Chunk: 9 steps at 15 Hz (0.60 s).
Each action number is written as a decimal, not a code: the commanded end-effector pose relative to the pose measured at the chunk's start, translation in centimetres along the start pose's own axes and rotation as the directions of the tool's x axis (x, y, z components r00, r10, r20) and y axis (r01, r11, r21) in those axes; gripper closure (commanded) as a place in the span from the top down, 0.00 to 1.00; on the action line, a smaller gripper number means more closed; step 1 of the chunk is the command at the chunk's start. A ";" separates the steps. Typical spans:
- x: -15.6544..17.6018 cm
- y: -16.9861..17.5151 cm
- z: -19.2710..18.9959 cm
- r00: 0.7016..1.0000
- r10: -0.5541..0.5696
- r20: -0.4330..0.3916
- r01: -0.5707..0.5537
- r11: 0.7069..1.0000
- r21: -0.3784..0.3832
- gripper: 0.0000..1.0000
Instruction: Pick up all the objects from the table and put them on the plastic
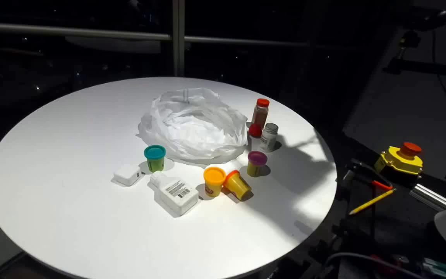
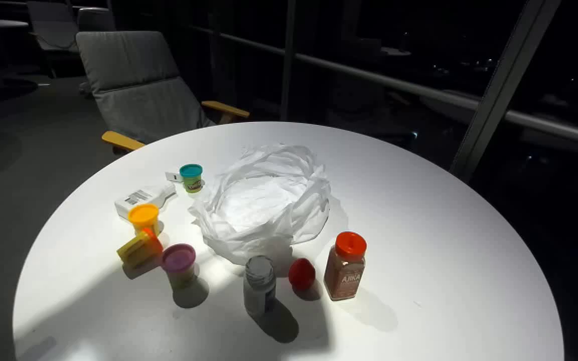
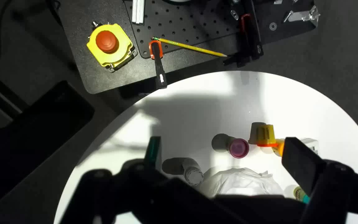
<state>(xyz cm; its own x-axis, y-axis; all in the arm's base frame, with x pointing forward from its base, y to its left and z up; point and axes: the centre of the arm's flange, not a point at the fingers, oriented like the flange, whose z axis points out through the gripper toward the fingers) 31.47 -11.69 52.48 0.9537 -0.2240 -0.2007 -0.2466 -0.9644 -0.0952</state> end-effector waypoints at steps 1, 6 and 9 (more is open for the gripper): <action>0.0 0.0 -0.2 1.000 0.000 -0.005 0.000 1.000 0.000 1.00; -0.1 0.0 -0.8 1.000 0.000 -0.018 0.000 1.000 0.000 1.00; -0.1 0.0 -0.8 1.000 0.000 -0.018 0.000 1.000 0.000 1.00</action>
<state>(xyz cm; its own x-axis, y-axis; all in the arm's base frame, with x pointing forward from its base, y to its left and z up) 31.48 -11.79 53.23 0.9567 -0.2263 -0.1828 -0.2464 -0.9645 -0.0954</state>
